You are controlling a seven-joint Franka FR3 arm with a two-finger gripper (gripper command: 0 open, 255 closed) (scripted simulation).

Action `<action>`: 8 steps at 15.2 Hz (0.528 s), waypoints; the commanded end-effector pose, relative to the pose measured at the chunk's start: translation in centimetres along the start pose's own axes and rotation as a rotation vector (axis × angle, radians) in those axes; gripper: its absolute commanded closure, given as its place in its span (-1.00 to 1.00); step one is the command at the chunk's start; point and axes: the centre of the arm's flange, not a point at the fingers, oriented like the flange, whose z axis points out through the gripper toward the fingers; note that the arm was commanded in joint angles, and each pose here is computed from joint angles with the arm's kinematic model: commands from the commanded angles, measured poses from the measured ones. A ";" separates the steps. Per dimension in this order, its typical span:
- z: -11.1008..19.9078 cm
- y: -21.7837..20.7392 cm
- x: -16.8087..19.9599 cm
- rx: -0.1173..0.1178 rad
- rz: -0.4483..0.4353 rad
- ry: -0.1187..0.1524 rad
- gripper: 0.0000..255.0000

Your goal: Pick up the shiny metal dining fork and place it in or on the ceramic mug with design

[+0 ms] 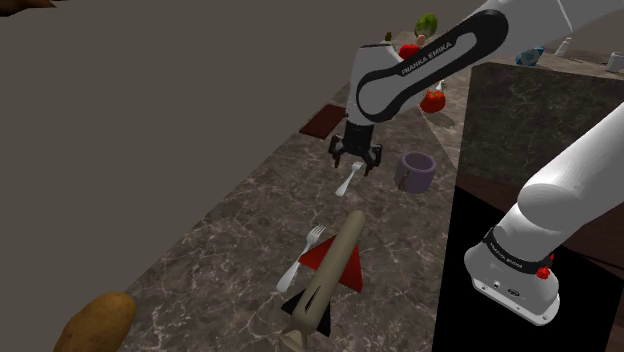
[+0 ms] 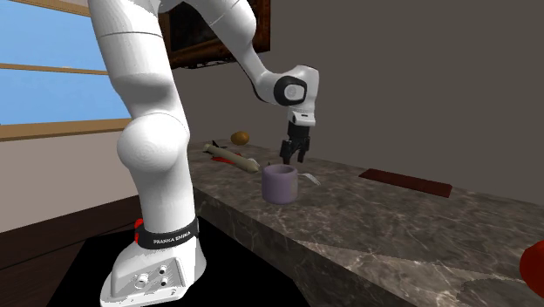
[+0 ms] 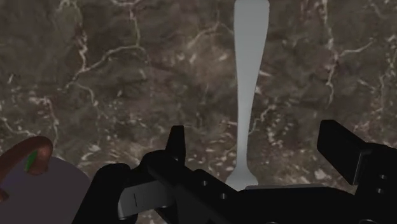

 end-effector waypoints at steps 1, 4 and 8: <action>1.2 -0.1 0.0 0.001 0.002 0.000 -1.00; 2.5 -0.1 0.0 0.001 0.002 0.000 -1.00; 2.5 -0.1 0.0 0.001 0.002 0.000 -1.00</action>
